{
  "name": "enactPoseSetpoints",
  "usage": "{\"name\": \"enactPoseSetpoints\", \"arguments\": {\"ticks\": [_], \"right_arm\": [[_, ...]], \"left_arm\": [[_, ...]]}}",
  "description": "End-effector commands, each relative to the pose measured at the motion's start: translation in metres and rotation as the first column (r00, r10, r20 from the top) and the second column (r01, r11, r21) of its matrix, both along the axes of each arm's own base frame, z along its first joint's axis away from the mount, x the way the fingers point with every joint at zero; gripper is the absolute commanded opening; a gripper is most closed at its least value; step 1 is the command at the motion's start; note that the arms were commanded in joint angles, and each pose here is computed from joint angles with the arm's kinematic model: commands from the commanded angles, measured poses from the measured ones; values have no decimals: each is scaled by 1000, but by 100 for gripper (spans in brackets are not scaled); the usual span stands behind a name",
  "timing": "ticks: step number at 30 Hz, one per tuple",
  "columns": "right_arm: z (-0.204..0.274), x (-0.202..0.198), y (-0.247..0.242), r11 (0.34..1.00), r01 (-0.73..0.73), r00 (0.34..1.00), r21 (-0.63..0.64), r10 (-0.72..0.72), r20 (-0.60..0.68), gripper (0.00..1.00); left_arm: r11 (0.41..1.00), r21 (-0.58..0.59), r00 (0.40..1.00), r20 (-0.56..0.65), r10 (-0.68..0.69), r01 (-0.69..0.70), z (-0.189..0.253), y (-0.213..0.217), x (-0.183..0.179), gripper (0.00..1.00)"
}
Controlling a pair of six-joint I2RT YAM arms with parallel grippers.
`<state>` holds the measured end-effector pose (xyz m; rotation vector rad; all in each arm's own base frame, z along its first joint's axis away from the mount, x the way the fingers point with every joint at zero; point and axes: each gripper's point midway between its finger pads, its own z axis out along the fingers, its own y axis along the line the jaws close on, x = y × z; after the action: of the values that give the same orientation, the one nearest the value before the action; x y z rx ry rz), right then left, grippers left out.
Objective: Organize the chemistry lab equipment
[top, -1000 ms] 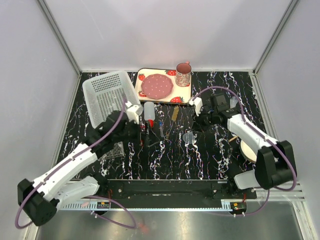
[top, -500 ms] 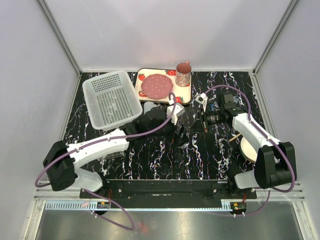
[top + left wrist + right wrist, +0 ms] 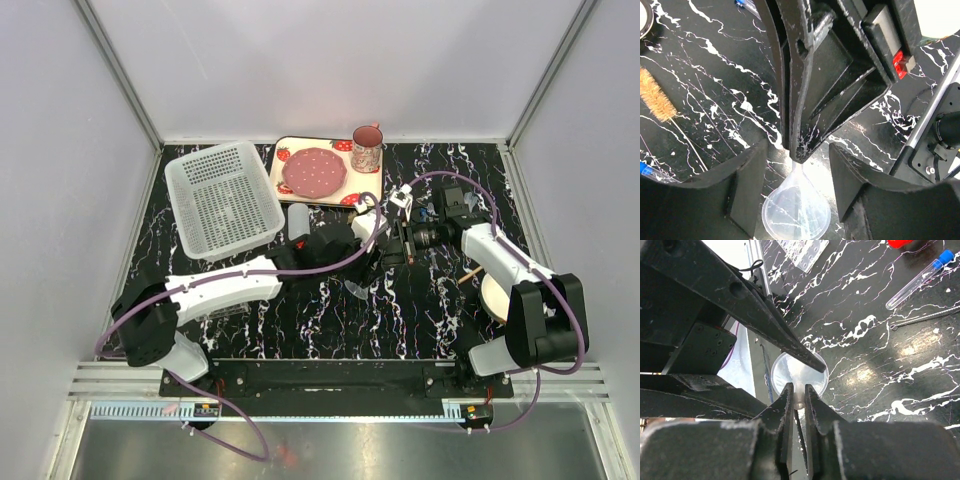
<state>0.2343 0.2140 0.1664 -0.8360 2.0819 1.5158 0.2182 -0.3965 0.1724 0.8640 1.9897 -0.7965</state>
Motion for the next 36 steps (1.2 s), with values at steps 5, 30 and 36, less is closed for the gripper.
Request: {"name": "enactPoseSetpoints", "arguments": {"ticks": [5,30,36], "right_arm": [[10,7,3,999,-4,1000,44,4,0,7],[10,11,-1,999,16,1000,45,-16,8,18],[17,9,-3,998,15,999,59,-17,33,22]], "left_arm": [[1000,-1,998,61,14,-14,16,-13,9,54],[990,130,997,72,38,-47,-2,3,9,4],[989,139,998,56,41,-48,-7,15,1,0]]}}
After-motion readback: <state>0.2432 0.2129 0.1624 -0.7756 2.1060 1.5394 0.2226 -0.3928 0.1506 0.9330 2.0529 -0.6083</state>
